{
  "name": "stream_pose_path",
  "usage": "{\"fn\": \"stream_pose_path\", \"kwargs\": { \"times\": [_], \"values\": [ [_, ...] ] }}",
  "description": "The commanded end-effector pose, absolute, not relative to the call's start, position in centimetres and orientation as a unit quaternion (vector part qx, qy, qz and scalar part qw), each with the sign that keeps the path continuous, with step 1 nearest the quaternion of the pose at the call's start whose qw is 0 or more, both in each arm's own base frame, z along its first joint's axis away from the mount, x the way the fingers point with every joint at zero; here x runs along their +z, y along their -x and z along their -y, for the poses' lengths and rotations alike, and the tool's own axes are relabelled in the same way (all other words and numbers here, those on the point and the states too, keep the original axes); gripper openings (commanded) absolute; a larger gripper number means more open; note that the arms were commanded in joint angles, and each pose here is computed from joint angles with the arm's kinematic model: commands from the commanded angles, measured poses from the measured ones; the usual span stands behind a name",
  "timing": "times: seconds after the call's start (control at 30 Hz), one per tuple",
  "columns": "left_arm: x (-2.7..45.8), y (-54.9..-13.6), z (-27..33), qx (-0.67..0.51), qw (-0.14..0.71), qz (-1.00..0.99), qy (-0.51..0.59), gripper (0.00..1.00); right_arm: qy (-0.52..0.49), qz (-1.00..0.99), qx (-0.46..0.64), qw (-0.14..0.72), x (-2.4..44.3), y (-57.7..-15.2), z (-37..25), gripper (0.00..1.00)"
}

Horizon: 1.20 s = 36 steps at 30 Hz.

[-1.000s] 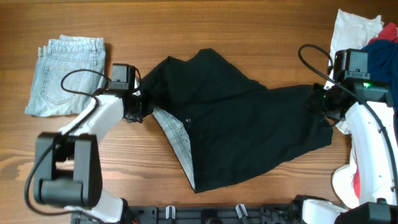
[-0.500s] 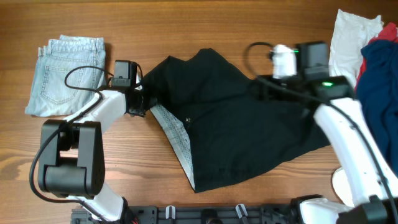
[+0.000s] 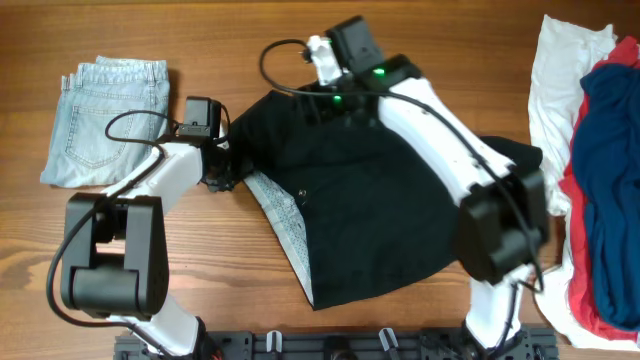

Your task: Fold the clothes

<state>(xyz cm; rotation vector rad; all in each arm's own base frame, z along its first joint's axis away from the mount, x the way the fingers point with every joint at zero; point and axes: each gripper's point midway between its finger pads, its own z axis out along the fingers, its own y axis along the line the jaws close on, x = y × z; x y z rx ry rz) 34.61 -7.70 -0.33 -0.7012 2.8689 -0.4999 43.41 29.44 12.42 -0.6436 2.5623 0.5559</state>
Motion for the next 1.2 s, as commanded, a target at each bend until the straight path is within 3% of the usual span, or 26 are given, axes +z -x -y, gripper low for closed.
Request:
{"fn": "stream_pose_path", "kwargs": {
  "times": [0.0, 0.3, 0.7, 0.93, 0.97, 1.03, 1.07, 1.17],
  "values": [
    [-3.4, -30.5, 3.6, -0.049, 0.017, -0.951, 0.305, 0.13, 0.235, -0.929, 0.184, 0.22, 9.9, -44.7, -31.2, 0.81],
    [-3.4, -30.7, 2.0, -0.056, 0.018, -0.939, 0.339, 0.24, 0.265, -0.919, 0.187, 0.222, 6.0, -44.2, -35.2, 0.79],
    [-3.4, -30.8, 2.0, -0.057, 0.02, -0.939, 0.339, 0.25, 0.272, -0.918, 0.176, 0.23, 4.2, -43.4, -37.7, 0.8],
    [-3.4, -30.8, 2.0, -0.056, 0.019, -0.939, 0.339, 0.27, 0.275, -0.923, 0.169, 0.21, 2.1, -42.8, -37.7, 0.52],
    [-3.4, -30.8, 2.0, -0.056, 0.019, -0.939, 0.339, 0.27, 0.273, -0.924, 0.168, 0.207, 1.9, -42.7, -37.6, 0.45],
    [-3.4, -30.8, 2.0, -0.057, 0.019, -0.939, 0.339, 0.28, 0.259, -0.929, 0.163, 0.207, 1.7, -42.9, -37.4, 0.13],
    [-3.4, -30.8, 2.0, -0.056, 0.019, -0.939, 0.339, 0.28, 0.251, -0.932, 0.157, 0.21, 1.7, -43.1, -37.2, 0.04],
    [-3.4, -30.8, 2.0, -0.056, 0.019, -0.939, 0.339, 0.28, 0.238, -0.934, 0.133, 0.23, 2.7, -44.2, -36.1, 0.04]
  ]
}}
